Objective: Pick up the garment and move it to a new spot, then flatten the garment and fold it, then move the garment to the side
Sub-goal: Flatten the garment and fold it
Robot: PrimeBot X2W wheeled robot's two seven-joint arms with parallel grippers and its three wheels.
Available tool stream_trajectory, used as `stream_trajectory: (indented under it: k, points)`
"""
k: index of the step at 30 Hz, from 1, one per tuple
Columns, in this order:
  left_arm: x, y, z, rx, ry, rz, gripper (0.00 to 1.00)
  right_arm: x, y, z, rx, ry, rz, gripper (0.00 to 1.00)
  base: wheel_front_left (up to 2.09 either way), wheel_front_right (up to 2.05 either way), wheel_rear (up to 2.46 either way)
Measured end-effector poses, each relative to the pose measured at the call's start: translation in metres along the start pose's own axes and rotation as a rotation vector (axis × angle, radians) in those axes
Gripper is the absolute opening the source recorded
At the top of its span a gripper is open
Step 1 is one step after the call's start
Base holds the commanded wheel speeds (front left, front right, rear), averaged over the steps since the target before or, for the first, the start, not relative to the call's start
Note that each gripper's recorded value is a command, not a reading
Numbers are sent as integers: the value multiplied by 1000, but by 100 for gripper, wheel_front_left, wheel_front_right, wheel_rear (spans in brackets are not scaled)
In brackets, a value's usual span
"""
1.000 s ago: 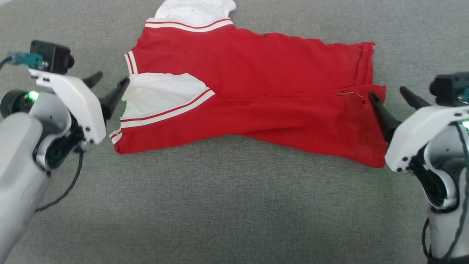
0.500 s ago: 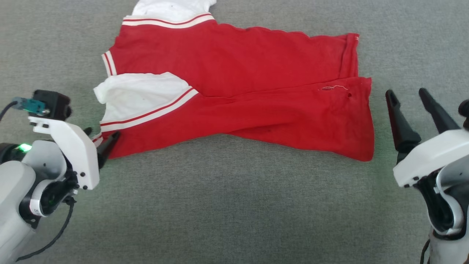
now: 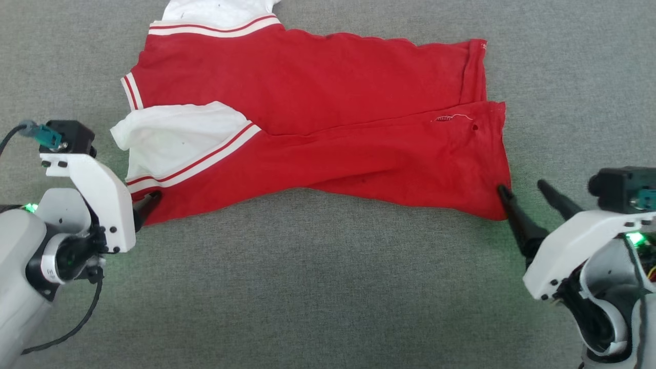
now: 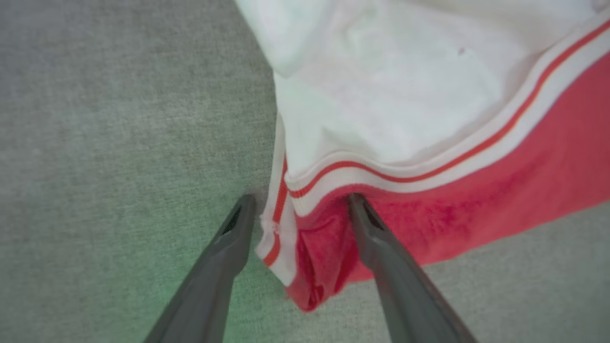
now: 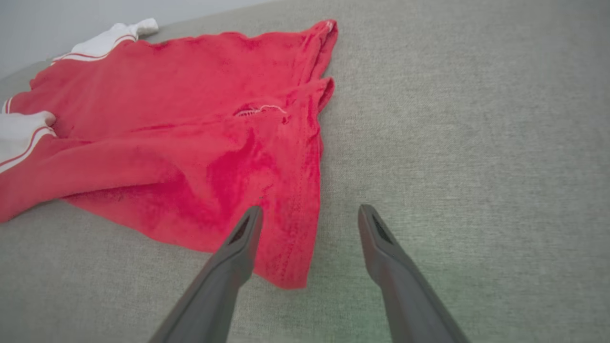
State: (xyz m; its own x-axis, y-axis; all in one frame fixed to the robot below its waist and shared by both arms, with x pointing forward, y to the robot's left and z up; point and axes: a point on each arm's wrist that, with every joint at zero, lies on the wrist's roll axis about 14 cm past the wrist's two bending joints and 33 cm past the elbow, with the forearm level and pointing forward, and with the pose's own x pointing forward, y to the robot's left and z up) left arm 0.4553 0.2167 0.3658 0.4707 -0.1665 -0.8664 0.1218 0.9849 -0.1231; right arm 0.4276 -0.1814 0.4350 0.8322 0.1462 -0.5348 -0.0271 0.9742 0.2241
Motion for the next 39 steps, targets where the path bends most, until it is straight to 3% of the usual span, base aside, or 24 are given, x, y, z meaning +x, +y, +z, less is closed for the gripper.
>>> stream_trajectory:
  k: [1,12,22,23,24,25,39]
  points:
    - [0,-2,-1,-3,12,-10,0,0,1,-4,-3,25,2,100,0,0,0]
    - [-3,-11,1,12,9,-43,0,17,12,-17,-69,219,25,100,0,0,0]
    - [-9,-11,-4,-9,-18,-53,0,38,20,-56,-103,490,58,100,0,0,0]
    - [-9,-11,-4,-11,-19,-52,0,40,21,-58,-118,509,62,93,0,0,0]
    - [-10,-10,-5,-14,-21,-53,0,41,22,-58,-132,522,66,33,0,0,0]
    - [-11,-9,-5,-17,-24,-51,0,42,23,-58,-131,526,70,0,0,0,0]
    - [-39,9,15,-29,-126,-9,0,36,20,-19,-189,478,112,0,0,0,0]
